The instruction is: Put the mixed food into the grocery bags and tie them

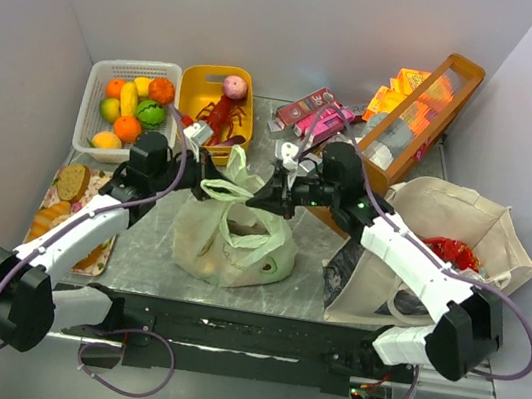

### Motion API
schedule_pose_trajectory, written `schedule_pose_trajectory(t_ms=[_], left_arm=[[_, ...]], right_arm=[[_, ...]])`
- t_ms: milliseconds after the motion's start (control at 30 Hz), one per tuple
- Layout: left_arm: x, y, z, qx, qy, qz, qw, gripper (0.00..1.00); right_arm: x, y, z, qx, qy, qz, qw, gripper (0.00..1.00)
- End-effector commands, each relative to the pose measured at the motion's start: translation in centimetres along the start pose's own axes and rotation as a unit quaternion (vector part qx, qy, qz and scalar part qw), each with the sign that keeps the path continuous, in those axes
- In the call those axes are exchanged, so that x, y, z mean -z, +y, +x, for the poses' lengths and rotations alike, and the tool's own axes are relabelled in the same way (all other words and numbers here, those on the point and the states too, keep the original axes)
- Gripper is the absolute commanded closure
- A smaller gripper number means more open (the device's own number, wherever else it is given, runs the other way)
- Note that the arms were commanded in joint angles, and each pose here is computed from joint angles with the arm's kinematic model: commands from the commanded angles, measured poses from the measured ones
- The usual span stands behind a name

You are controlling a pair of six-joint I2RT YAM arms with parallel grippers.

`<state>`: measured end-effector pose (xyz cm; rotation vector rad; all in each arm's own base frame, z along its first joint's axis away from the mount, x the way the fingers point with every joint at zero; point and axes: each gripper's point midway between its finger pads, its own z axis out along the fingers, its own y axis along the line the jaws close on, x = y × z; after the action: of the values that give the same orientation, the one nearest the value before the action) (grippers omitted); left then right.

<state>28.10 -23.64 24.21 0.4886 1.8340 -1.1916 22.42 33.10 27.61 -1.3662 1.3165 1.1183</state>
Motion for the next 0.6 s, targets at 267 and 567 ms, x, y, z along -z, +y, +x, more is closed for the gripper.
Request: schedule_pose_trajectory(t_ms=[267, 567], left_arm=[[0.0, -1.7, 0.8, -0.048, 0.012, 0.035, 0.998, 0.7], [1.6, -1.4, 1.3, -0.053, -0.011, -0.003, 0.999, 0.2]], right_arm=[[-1.6, -2.5, 0.5, -0.036, 0.041, 0.004, 0.999, 1.0], [-1.4, -3.9, 0.2, -0.068, 0.029, 0.005, 0.997, 1.0]])
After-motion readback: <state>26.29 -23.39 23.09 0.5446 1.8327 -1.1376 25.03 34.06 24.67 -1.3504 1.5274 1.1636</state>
